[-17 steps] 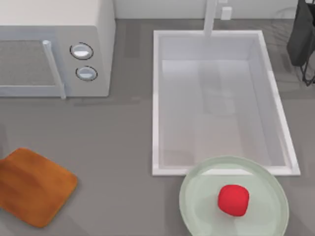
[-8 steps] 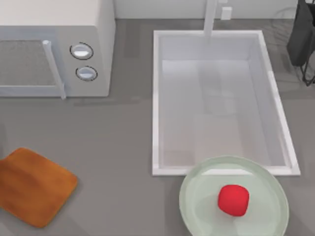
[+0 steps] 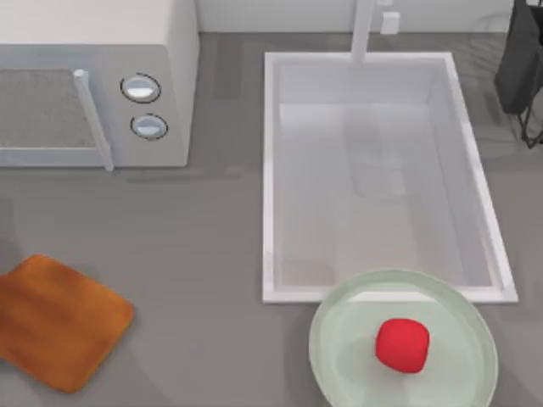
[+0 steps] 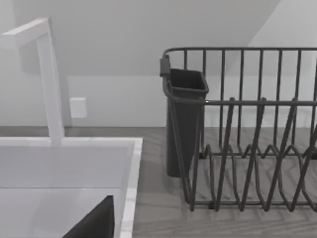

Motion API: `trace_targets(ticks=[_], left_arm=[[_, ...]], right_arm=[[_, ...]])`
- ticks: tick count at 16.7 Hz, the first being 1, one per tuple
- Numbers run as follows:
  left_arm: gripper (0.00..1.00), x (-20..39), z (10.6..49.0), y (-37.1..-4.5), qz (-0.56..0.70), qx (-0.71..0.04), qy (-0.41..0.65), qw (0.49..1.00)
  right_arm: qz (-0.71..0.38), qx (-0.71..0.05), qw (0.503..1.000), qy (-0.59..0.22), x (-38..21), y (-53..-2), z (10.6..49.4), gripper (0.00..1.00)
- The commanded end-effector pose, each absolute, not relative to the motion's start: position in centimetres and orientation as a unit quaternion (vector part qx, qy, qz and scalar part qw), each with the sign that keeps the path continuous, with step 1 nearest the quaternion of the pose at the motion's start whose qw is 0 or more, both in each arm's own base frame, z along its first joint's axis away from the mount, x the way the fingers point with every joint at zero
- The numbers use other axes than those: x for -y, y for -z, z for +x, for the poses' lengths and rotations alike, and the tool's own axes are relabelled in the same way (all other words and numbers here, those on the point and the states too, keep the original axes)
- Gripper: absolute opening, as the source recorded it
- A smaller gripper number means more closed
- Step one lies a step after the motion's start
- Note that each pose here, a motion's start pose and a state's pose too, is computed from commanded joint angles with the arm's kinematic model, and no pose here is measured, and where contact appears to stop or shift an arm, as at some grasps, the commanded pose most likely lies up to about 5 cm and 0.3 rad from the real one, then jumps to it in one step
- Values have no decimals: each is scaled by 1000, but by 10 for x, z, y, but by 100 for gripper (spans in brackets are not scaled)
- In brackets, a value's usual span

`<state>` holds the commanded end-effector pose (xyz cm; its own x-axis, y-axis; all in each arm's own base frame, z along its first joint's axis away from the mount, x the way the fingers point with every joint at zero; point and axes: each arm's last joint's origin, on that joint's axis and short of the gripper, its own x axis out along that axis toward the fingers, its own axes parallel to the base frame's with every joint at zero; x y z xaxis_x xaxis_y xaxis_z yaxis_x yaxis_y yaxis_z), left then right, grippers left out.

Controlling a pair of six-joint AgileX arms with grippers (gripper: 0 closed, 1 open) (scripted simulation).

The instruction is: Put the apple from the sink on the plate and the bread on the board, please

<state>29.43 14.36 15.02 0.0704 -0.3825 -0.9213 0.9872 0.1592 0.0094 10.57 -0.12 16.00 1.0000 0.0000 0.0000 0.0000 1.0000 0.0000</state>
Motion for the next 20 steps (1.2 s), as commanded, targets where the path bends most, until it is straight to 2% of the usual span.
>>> trace_targets(ticks=[4,6,14,20], left_arm=[[0,-142,290,-196,354,-423,539,637],[0,-141,289,-207,357,-423,536,638],[0,-136,290,-206,347,-438,525,642],[0,-102,297,-204,283,-528,452,661]], right_arm=[[0,0,1000,0,1,-160,106,100],[0,0,1000,0,1,-160,106,100],[0,0,1000,0,1,-160,106,100],[0,0,1000,0,1,-160,106,100]])
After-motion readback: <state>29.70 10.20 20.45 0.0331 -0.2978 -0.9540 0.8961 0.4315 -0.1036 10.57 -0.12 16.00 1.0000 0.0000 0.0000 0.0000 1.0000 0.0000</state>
